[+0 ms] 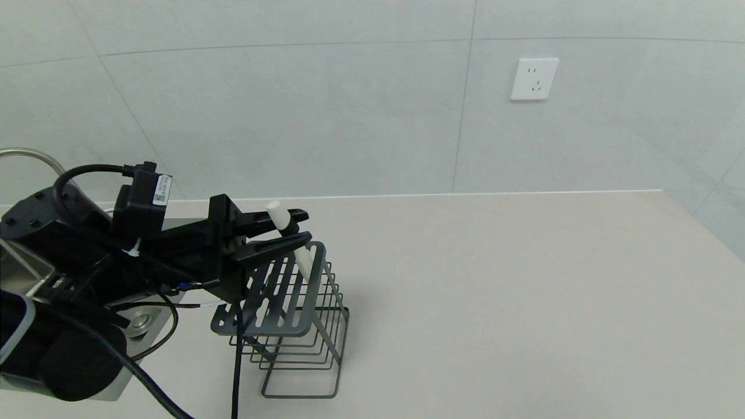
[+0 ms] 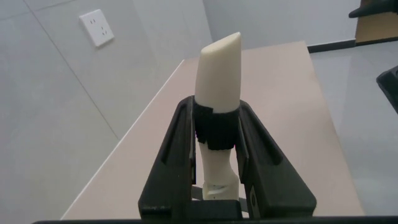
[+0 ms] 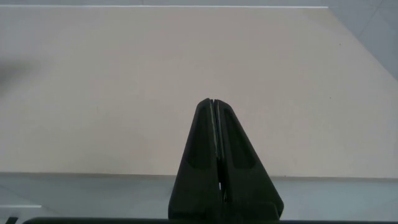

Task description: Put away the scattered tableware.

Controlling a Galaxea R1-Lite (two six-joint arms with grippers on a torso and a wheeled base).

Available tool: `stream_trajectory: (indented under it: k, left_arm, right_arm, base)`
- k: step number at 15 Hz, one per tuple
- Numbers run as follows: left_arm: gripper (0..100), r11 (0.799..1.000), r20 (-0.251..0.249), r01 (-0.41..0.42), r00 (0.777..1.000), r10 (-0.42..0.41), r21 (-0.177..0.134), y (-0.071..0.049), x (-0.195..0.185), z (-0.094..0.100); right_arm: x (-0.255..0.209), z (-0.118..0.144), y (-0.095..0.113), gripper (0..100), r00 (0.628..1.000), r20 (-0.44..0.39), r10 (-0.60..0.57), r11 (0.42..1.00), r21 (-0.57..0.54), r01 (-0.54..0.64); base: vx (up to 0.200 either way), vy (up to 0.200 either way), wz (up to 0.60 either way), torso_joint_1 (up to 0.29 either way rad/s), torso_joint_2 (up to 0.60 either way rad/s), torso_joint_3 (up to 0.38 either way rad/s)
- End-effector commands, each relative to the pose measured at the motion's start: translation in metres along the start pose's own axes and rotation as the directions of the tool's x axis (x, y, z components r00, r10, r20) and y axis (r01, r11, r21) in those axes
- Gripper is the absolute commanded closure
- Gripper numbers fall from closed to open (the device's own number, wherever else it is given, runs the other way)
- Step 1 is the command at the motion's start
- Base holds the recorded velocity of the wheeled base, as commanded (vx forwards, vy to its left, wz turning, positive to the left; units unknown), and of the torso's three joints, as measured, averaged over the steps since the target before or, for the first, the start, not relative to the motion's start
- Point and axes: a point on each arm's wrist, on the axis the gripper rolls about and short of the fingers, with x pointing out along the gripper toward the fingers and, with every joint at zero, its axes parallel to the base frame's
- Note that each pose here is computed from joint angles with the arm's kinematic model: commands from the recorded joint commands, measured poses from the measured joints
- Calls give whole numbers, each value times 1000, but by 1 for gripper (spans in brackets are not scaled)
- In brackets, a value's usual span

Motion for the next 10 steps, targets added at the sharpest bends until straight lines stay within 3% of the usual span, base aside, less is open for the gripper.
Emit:
stream_trajectory:
  k: [1,9,10]
  left_arm:
    - [100,1000,-6,0,1000,0,-13,-1,0,-4]
    - [100,998,-27,3,1000,-5,-59,-8,-3,-13]
    - [100,997,-35,3,999,-6,-77,-10,-3,-18]
  right_arm:
    - [0,0,0,100,1000,-1,0,1000,-1,0]
    - [0,0,0,100,1000,-1,0,1000,-1,0]
    - [0,0,0,100,1000,-1,0,1000,-1,0]
  base:
    - [0,0,0,0,0,0]
    - [0,0,0,0,0,0]
    - [0,0,0,0,0,0]
